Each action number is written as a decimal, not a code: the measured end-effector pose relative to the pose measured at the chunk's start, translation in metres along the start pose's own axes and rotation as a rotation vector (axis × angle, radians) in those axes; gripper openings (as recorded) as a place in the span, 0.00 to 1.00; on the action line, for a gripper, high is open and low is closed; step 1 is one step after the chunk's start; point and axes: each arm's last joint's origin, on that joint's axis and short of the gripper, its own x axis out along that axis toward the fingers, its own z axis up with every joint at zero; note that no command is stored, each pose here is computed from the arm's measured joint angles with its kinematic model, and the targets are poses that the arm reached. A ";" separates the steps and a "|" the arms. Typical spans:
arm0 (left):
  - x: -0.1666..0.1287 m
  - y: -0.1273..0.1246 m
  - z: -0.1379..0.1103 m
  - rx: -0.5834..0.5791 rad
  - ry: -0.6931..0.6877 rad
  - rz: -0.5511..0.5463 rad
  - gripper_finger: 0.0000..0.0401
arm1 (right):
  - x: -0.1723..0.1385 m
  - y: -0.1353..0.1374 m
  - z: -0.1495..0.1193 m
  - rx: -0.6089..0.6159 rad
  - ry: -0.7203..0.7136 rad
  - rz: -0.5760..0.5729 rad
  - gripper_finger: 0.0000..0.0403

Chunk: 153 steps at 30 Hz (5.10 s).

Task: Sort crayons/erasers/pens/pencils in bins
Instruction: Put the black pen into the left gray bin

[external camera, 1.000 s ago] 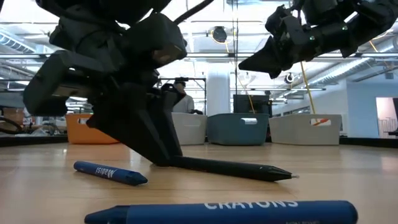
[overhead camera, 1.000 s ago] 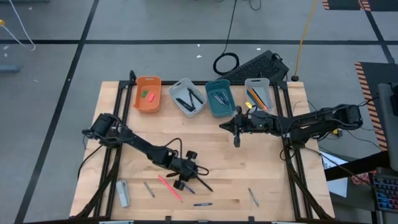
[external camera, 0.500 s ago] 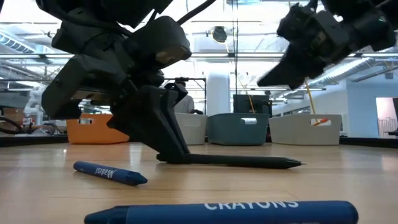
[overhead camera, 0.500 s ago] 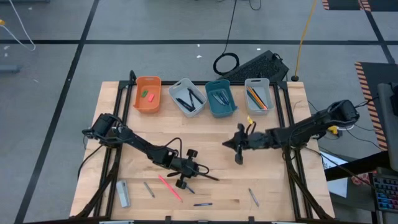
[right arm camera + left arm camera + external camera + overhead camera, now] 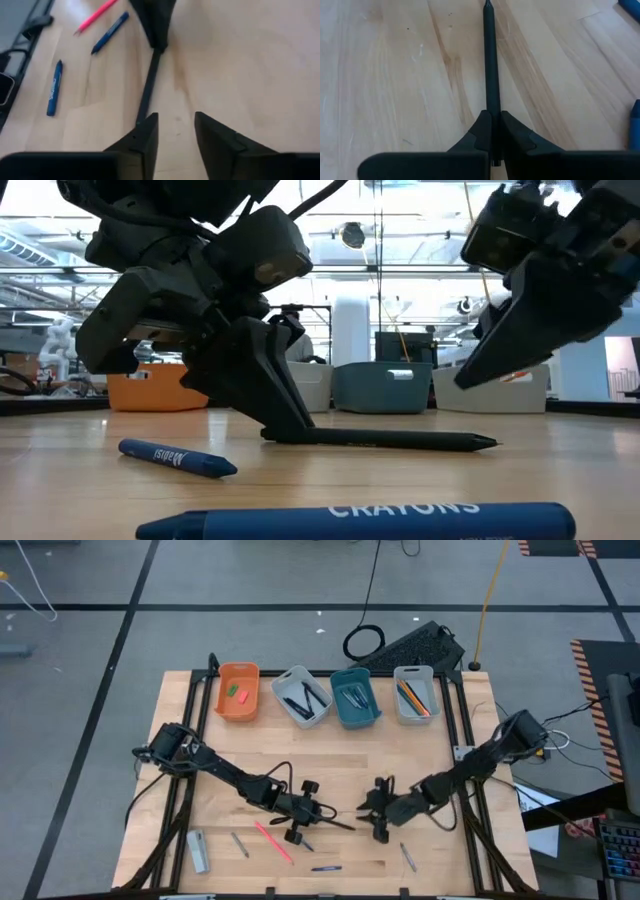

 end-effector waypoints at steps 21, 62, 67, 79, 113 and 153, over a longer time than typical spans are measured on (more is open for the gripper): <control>0.001 0.003 0.001 -0.032 -0.016 0.012 0.06 | 0.044 0.043 -0.001 -0.088 0.173 -0.123 0.31; -0.066 0.017 -0.020 -0.215 -0.149 0.091 0.18 | 0.045 0.028 -0.004 -0.066 0.254 -0.220 0.10; -0.089 0.022 -0.040 -0.283 -0.362 0.101 0.11 | 0.044 0.028 -0.003 -0.041 0.244 -0.219 0.09; -0.129 0.034 -0.092 -0.366 -0.623 0.210 0.02 | 0.020 0.021 0.030 0.042 0.145 -0.248 0.09; -0.152 0.072 -0.126 -0.496 -0.689 0.565 0.01 | -0.019 -0.161 0.214 0.236 -0.408 -0.454 0.09; -0.153 0.075 -0.126 -0.506 -0.704 0.559 0.02 | 0.078 -0.254 0.218 0.327 -0.059 -0.525 0.09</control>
